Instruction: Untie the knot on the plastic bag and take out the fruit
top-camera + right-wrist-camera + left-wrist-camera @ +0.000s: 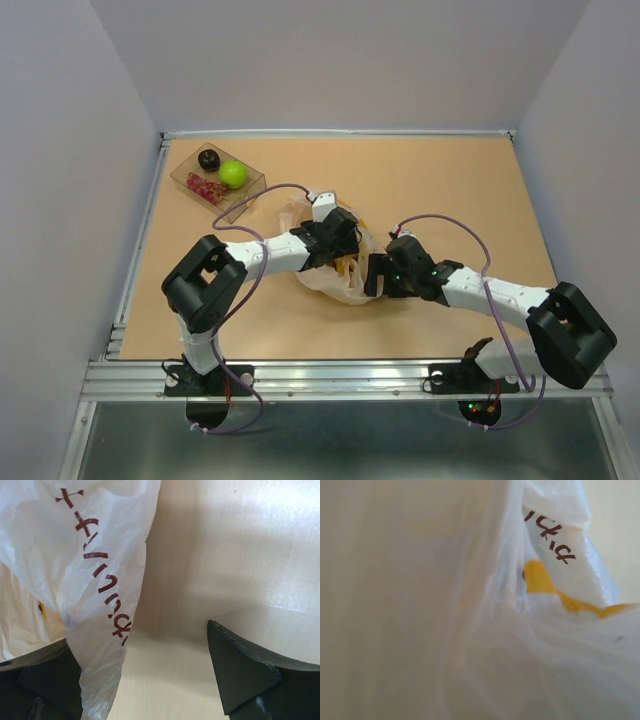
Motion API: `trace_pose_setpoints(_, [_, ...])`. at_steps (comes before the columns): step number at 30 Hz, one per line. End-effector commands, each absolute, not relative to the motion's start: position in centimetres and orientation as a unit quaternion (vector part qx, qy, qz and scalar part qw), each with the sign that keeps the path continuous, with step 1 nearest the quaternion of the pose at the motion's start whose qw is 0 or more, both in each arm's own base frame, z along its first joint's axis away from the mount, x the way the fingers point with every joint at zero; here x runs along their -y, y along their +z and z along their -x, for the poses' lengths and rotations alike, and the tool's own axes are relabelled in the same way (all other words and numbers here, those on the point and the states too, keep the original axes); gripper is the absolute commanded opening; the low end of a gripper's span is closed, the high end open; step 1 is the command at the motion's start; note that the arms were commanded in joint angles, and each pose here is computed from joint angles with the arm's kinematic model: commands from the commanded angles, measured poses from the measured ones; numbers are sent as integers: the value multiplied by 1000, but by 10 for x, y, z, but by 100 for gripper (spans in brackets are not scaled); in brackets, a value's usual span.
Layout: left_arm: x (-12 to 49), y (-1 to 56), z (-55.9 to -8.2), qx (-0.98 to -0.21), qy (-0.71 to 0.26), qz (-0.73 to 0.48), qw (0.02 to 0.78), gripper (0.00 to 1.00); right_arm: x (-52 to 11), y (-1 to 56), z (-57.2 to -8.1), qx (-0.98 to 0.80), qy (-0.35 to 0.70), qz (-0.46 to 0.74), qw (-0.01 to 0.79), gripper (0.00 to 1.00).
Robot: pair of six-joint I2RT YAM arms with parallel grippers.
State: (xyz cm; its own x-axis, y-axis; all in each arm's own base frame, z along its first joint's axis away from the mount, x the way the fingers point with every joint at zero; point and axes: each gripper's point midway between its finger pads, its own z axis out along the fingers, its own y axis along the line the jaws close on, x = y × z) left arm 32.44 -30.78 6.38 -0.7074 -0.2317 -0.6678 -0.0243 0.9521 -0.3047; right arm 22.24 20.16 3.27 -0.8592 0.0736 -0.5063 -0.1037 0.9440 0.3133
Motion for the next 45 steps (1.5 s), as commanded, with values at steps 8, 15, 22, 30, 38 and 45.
trace_pose_setpoints(8, [327, 66, -323, -921, -154, 52, 354, 47, -194, 26, -215, -955, 147, 17, 258, 90])
trace_pose_setpoints(15, [302, 126, -318, -900, -157, 41, 404, 22, -193, 25, -219, -955, 139, 17, 263, 90])
trace_pose_setpoints(22, [274, 190, -306, -876, -189, 18, 443, 22, -192, 22, -222, -956, 129, 14, 262, 90])
trace_pose_setpoints(30, [202, 257, -324, -847, -201, 48, 489, 22, -194, 23, -227, -956, 125, 8, 265, 90])
trace_pose_setpoints(38, [113, 302, -373, -752, -196, 200, 596, 23, -202, 31, -235, -953, 136, 14, 272, 91])
trace_pose_setpoints(45, [5, 240, -455, -750, -109, 339, 557, 25, -211, 44, -238, -947, 156, 22, 279, 90])
